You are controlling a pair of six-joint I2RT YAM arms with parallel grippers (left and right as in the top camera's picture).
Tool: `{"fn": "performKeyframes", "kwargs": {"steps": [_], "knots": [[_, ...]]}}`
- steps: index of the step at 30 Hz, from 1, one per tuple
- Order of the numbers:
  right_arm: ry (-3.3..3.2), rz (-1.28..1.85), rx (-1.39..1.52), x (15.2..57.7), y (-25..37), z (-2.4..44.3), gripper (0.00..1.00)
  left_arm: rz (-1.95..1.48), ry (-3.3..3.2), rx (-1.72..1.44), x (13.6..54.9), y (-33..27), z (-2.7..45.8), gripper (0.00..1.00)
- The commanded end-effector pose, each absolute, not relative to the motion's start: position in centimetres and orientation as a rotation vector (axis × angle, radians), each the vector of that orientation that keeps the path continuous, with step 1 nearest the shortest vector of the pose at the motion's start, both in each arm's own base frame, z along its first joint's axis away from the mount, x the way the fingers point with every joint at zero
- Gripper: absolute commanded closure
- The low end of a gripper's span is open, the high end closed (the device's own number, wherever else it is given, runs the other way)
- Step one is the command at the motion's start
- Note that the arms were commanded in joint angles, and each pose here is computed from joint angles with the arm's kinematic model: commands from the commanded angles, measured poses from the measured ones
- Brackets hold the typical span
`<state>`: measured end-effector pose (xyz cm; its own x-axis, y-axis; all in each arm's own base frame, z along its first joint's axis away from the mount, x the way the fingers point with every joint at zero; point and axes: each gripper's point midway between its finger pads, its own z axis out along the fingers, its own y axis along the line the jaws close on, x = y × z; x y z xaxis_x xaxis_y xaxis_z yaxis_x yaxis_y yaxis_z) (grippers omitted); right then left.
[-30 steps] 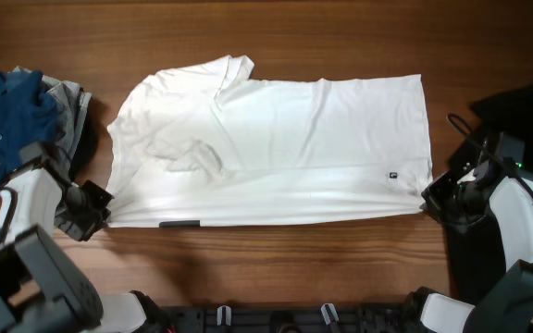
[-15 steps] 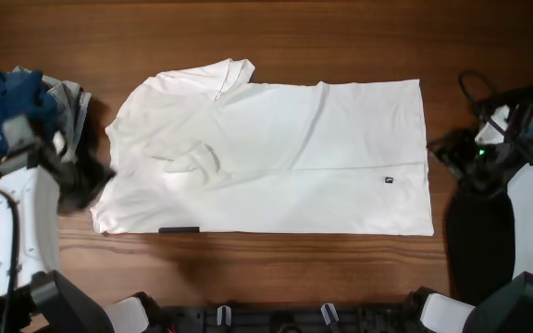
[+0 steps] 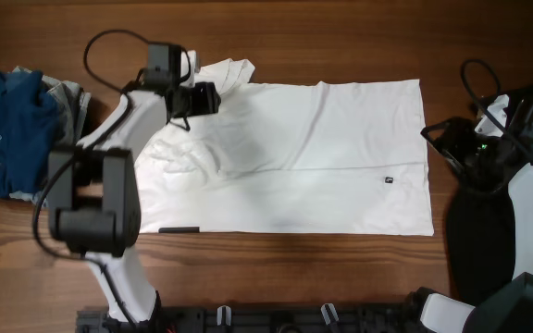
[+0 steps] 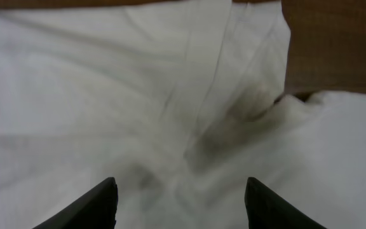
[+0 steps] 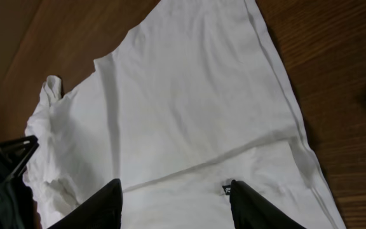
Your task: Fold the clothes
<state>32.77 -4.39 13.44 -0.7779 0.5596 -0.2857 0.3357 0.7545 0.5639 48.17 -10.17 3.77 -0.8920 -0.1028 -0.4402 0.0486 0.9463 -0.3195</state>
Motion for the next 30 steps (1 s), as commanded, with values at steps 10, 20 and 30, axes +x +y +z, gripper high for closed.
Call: {"fn": "performKeyframes", "kwargs": {"steps": [10, 20, 30], "knots": [[2.492, 0.673, 0.719, 32.9, -4.8, 13.9, 0.46, -0.449, 2.637, -0.051, 51.3, -11.0, 0.8, 0.44], [2.495, 0.634, 0.755, 32.8, -5.3, 13.7, 0.46, -0.464, 2.686, -0.125, 50.9, -11.2, -2.0, 0.75], [2.490, 0.616, 0.747, 33.0, -5.5, 13.7, 0.47, -0.492, 2.606, -0.181, 52.2, -11.3, 1.4, 0.96]]}}
